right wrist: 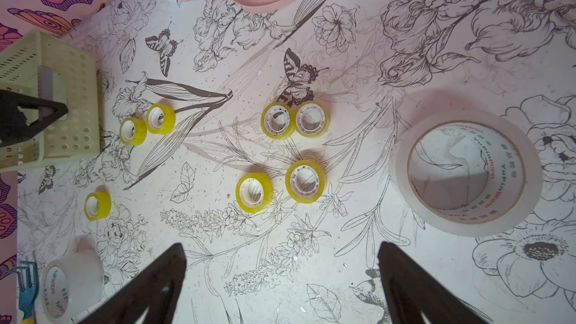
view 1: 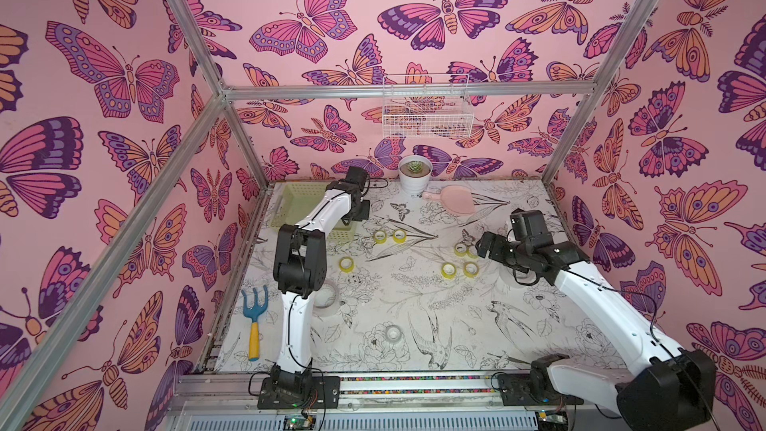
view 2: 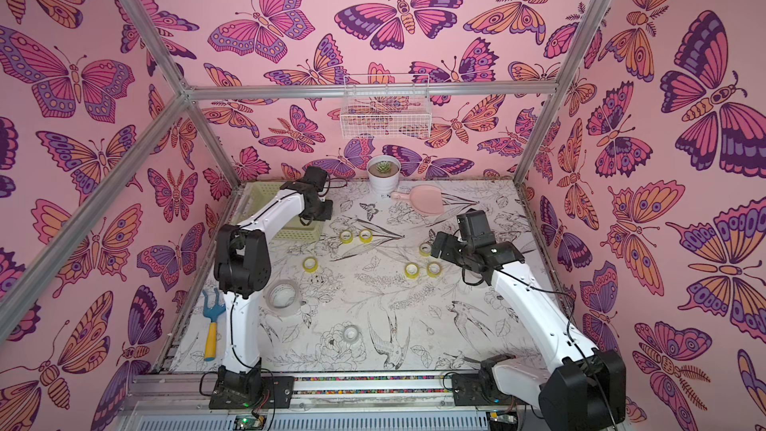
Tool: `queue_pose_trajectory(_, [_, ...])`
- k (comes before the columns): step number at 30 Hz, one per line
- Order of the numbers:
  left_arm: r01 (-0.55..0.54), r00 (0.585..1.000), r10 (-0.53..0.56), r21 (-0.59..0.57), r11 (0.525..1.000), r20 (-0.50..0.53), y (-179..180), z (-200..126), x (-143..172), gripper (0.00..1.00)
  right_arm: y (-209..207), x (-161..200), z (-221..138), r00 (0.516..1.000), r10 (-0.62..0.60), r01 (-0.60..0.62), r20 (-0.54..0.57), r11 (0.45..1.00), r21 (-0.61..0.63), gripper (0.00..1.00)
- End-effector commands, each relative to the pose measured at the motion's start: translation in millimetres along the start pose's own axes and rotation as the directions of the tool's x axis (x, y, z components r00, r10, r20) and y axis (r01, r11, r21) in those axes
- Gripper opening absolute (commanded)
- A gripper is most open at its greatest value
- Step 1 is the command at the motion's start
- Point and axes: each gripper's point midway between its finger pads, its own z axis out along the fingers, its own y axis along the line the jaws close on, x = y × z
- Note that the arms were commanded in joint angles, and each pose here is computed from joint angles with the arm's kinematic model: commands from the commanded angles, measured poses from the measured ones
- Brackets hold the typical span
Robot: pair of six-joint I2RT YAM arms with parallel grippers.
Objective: Put the transparent tape into the storage box
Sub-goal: Move the storage box to the center of the board.
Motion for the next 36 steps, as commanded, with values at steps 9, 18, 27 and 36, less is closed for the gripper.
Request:
queue_pose_trajectory(9, [0.208,0.974,-0.211,0.048,0.977,0.079,-68.3,13.3,-41.6,0.00,-7.8,3.3,-11.1,1.000,-0.020,0.020,0.014,0.999,0.032,0.99])
queue_pose_trajectory(18, [0.323,0.938,-0.335,0.127,0.938,0.086,-125.8,22.0,-42.1,0.00,-8.6,9.0,-11.2,1.000,-0.031,0.031,-0.004,0.999,0.026,0.99])
queue_pose_trajectory(27, [0.355,0.921,-0.378,0.199,0.913,0.090,-160.9,29.1,-45.2,0.00,-7.4,17.2,-11.6,0.999,-0.029,0.029,-0.024,1.000,0.002,0.99])
queue_pose_trajectory(36, [0.380,0.919,-0.393,0.231,0.896,0.010,-212.8,16.2,-6.5,0.00,-9.5,25.6,-9.4,0.998,-0.025,0.025,-0.051,1.000,-0.001,0.99])
